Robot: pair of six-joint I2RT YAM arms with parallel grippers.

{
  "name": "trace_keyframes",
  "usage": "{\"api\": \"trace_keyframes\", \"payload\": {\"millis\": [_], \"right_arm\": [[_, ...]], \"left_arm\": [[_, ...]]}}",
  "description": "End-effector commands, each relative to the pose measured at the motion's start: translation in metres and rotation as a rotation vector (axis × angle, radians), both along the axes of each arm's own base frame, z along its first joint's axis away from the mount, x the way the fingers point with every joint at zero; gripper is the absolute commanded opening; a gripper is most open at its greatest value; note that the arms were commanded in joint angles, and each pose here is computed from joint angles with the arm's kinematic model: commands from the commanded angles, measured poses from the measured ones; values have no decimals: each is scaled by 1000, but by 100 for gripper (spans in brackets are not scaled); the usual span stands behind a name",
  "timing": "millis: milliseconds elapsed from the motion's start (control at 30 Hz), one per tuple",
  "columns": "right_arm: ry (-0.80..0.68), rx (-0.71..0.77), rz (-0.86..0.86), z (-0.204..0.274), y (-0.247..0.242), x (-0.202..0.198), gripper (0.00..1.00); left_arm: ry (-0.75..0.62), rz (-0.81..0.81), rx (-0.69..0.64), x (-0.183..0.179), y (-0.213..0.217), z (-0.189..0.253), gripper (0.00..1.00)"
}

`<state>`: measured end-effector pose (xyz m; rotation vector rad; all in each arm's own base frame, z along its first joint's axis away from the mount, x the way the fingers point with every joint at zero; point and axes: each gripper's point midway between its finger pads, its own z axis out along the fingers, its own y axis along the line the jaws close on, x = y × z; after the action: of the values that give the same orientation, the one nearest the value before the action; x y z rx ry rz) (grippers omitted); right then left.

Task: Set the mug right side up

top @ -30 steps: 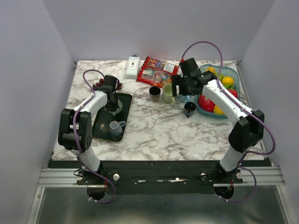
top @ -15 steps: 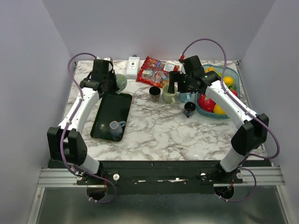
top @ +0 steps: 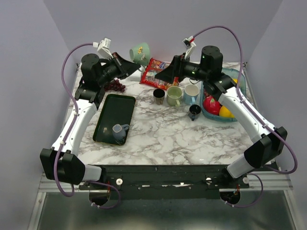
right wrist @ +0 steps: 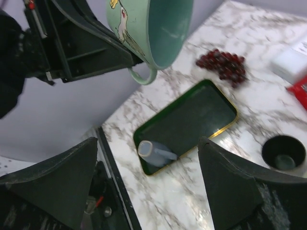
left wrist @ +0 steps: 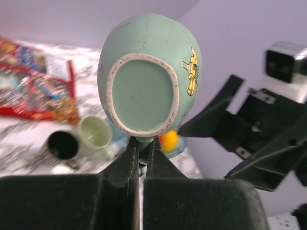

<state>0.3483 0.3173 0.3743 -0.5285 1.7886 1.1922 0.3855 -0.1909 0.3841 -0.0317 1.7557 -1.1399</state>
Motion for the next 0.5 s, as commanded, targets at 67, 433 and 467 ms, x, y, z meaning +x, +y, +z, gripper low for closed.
{"api": "trace_keyframes", "payload": {"millis": [67, 433, 467], "right_arm": [[-82, 211, 161, 61, 25, -10, 90], [-81, 382, 219, 98, 33, -12, 71], [-83, 383, 212, 99, 32, -11, 69]], "left_arm": [[-277, -181, -248, -42, -26, 102, 0], [-307, -242, -340, -54, -42, 118, 0], [-306, -239, -338, -54, -42, 117, 0]]}}
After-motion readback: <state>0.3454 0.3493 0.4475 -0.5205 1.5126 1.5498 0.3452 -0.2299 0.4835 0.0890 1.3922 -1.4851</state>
